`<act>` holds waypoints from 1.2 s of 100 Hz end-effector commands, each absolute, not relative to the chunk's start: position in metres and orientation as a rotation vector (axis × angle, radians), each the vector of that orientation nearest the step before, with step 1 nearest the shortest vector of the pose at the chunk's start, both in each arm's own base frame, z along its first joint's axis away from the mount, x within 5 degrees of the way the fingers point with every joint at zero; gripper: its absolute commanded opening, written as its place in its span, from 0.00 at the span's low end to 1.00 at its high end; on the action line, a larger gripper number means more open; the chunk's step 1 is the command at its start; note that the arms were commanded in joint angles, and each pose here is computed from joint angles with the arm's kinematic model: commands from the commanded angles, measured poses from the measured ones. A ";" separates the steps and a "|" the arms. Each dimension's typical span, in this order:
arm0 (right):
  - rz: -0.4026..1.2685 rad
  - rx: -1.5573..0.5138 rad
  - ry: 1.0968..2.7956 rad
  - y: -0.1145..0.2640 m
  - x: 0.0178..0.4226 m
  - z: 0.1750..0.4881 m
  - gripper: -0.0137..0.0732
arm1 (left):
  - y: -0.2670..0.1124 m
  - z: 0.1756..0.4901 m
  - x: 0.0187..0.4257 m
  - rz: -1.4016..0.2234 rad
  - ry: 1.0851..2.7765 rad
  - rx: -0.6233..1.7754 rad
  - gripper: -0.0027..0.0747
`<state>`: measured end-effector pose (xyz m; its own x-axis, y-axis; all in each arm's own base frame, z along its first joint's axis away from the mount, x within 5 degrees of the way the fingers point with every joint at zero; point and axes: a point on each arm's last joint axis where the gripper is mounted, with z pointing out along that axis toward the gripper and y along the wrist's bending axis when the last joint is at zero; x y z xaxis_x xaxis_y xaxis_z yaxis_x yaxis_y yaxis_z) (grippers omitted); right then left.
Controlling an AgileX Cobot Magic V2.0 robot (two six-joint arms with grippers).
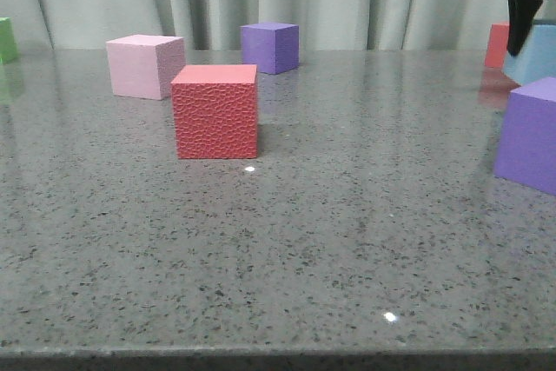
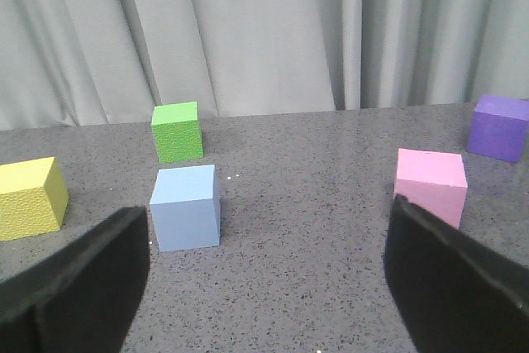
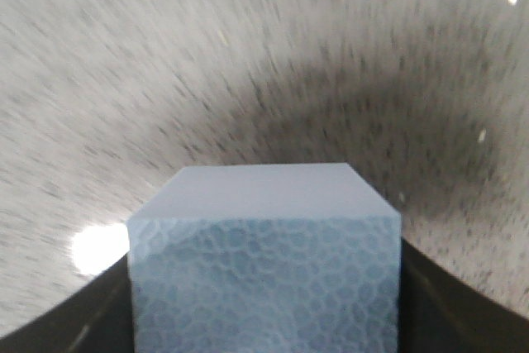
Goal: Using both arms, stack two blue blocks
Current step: 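Lift the light blue cube with the right gripper and carry it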
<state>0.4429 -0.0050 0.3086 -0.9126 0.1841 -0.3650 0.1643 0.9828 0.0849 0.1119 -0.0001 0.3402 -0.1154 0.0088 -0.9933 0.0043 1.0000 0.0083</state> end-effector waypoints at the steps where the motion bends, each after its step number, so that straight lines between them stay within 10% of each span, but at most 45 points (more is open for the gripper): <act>1: 0.113 0.214 2.674 0.006 0.427 0.356 0.58 | 0.001 0.360 0.112 0.004 1.575 -0.002 0.77; 59: 0.319 -0.009 2.586 0.149 0.402 0.385 0.58 | 0.000 0.360 0.112 -0.001 1.576 -0.005 0.77; 120: 0.470 -0.048 2.503 0.218 0.398 0.381 0.58 | -0.003 0.357 0.112 -0.023 1.599 0.017 0.77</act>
<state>0.4075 0.2140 0.3413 -0.8944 0.0332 -0.4461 -0.0949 0.9605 0.2617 0.1117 -0.0020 0.3384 -0.1352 0.0110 -0.9908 0.0217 0.9997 0.0082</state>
